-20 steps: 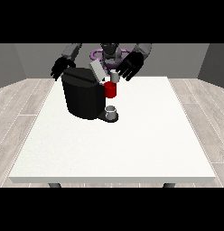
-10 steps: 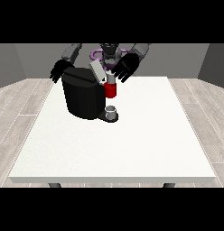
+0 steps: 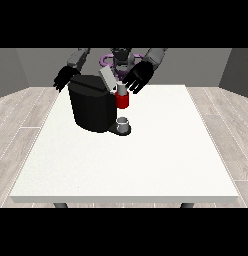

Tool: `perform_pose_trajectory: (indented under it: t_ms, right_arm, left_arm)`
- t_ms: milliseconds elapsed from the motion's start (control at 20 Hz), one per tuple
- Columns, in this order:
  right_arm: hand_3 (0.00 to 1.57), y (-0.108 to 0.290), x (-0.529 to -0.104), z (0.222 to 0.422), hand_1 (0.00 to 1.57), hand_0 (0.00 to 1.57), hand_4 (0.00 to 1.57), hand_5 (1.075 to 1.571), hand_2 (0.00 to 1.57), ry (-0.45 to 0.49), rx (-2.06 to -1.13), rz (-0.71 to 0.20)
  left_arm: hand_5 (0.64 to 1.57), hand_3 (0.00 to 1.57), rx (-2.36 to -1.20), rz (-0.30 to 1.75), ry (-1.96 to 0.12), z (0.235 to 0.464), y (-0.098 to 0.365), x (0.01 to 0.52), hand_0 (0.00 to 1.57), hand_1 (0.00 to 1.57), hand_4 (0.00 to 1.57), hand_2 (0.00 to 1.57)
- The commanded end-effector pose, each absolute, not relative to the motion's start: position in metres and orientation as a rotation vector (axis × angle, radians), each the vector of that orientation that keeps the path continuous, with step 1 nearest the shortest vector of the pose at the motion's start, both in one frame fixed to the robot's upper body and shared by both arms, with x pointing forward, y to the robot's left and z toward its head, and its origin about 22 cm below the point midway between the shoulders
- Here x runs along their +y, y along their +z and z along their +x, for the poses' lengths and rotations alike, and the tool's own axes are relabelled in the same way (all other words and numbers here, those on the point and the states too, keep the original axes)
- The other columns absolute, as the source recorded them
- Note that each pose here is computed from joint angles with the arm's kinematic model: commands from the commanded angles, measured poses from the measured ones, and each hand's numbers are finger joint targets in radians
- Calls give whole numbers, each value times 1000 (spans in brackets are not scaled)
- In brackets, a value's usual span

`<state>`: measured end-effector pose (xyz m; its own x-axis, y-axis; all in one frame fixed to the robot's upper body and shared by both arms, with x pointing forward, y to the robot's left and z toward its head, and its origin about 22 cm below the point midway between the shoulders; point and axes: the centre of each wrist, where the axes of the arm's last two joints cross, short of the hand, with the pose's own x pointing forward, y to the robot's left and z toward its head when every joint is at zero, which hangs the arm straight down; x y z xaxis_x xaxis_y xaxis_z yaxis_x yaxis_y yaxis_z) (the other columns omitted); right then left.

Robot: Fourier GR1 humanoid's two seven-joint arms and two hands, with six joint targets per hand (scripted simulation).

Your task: Insert the coffee pod into the coffee machine and close the lid

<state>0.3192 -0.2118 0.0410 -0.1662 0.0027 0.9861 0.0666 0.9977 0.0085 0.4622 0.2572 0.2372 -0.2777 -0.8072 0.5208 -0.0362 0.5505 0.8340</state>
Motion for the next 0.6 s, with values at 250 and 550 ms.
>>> perform_pose_trajectory:
  t_ms: [250, 550]
  right_arm:
    - [0, 32, -216, 313, 0, 0, 448, 1571, 0, -84, -1718, -53]
    - [0, 49, -210, 322, 0, 0, 415, 1571, 0, -41, -1735, -57]
  left_arm:
    - [1571, 1186, -1665, 698, -906, 462, 217, 258, 1184, 1184, 488, 1248]
    - [1571, 1180, -1661, 711, -881, 466, 225, 245, 1230, 1230, 481, 1274]
